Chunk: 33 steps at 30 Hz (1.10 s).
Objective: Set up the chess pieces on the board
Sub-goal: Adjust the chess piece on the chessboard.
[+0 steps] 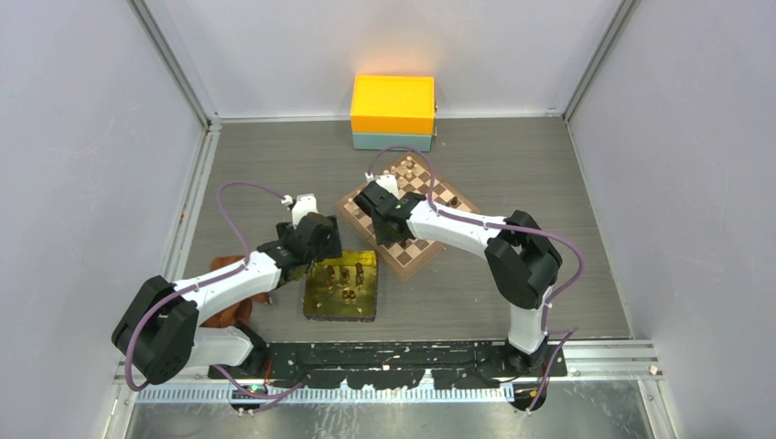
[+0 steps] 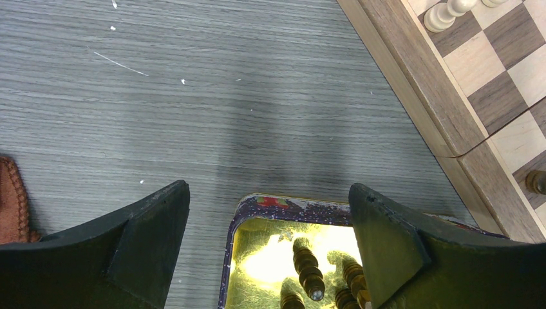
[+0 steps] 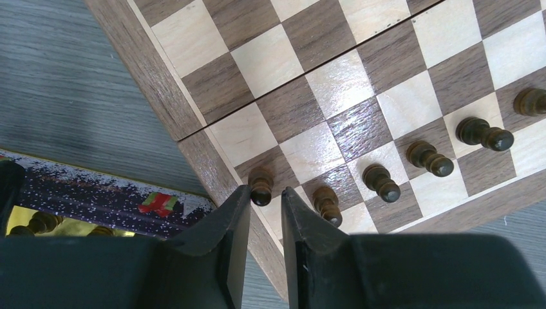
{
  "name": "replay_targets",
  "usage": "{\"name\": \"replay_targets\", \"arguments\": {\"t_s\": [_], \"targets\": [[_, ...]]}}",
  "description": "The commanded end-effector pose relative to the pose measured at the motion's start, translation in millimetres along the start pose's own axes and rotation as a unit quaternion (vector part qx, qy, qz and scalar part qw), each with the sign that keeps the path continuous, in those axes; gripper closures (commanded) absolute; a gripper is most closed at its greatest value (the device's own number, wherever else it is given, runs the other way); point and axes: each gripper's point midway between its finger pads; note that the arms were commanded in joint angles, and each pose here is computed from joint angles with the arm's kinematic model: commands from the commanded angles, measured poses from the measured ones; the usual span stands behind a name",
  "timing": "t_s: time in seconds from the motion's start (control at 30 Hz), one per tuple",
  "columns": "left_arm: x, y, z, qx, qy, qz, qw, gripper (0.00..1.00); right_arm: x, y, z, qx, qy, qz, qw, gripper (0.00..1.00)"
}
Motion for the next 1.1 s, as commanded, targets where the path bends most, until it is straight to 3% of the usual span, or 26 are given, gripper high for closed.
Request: {"name": "replay_targets", "arguments": {"t_s": [0.0, 0.47, 1.07], "targets": [[-4, 1, 11, -0.022, 0.019, -0.004, 1.0, 0.06, 13, 5, 15, -0.021, -0.008, 0.018, 1.0, 0.71], [-2, 2, 11, -0.024, 0.02, -0.001, 1.0, 0.06, 11, 13, 19, -0.031, -0.01, 0.021, 0.999, 0.91], [-4, 3, 16, -0.028, 0.019, -0.002, 0.999, 0.06, -3, 31, 11, -0.043, -0.004, 0.004, 0.999, 0.93]]}}
Point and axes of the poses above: each gripper's point midway between its finger pads, its own y axis back along the fingers, its own x axis along the line the jaws close on, z = x × y, and after that the axes turned 4 degrees about -y, right-handed
